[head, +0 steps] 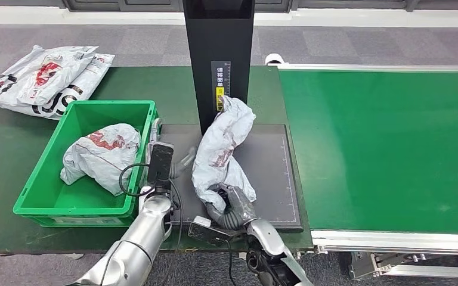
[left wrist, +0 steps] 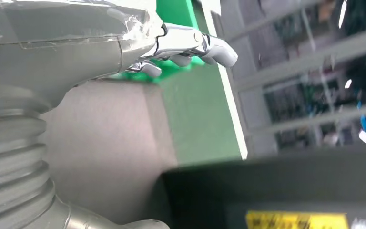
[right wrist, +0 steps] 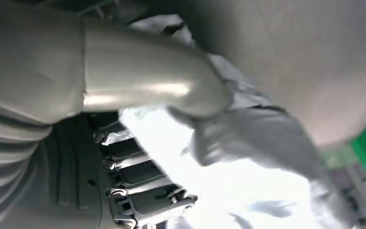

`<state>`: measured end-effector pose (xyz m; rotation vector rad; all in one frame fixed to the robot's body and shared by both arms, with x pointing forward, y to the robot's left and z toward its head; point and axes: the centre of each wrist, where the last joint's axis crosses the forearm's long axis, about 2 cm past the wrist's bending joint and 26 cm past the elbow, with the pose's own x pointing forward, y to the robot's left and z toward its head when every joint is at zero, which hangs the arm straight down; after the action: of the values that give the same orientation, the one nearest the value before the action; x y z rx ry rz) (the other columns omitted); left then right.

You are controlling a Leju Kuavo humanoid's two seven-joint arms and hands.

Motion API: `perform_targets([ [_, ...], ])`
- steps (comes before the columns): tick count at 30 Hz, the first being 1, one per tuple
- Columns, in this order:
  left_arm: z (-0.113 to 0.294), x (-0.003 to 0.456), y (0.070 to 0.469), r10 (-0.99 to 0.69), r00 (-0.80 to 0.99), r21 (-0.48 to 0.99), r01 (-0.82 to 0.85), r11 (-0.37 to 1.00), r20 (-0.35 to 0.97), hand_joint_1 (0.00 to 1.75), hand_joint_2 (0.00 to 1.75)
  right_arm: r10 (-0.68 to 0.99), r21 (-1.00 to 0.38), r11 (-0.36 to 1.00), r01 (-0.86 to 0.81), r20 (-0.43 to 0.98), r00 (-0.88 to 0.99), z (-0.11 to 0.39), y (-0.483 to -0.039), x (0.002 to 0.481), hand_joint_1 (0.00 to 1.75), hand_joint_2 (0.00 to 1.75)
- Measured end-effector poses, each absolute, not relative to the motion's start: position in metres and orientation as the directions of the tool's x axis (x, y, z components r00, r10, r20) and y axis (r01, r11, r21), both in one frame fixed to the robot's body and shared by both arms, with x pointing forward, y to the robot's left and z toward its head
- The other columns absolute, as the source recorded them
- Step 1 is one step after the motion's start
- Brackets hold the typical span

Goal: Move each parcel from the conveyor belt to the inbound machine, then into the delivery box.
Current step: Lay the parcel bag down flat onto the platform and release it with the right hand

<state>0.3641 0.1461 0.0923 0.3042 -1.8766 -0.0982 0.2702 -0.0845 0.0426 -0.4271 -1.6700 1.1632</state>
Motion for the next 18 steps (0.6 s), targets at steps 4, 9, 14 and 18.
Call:
perform_targets([
  [4,0.096,0.363,0.149,-0.255,-0.312,0.199,-0.2,0.959,0.915,0.0,1.75,0.728,-0.837,0.502,-0.217,0.544,-0.417,0.043,-0.091,0.272,0.0,1.75],
  [9,0.102,0.36,0.15,-0.299,-0.342,0.194,-0.31,0.931,0.891,0.0,1.75,0.633,-0.715,0.684,-0.145,0.68,-0.37,0.051,-0.104,0.276,0.0,1.75],
  [14,0.109,0.357,0.146,-0.367,-0.393,0.237,-0.34,0.91,0.843,0.0,1.75,0.518,-0.563,0.825,-0.05,0.788,-0.333,0.062,-0.125,0.287,0.0,1.75],
  [18,0.11,0.357,0.143,-0.416,-0.428,0.296,-0.319,0.9,0.802,0.0,1.75,0.463,-0.477,0.878,0.043,0.82,-0.337,0.073,-0.139,0.293,0.0,1.75],
])
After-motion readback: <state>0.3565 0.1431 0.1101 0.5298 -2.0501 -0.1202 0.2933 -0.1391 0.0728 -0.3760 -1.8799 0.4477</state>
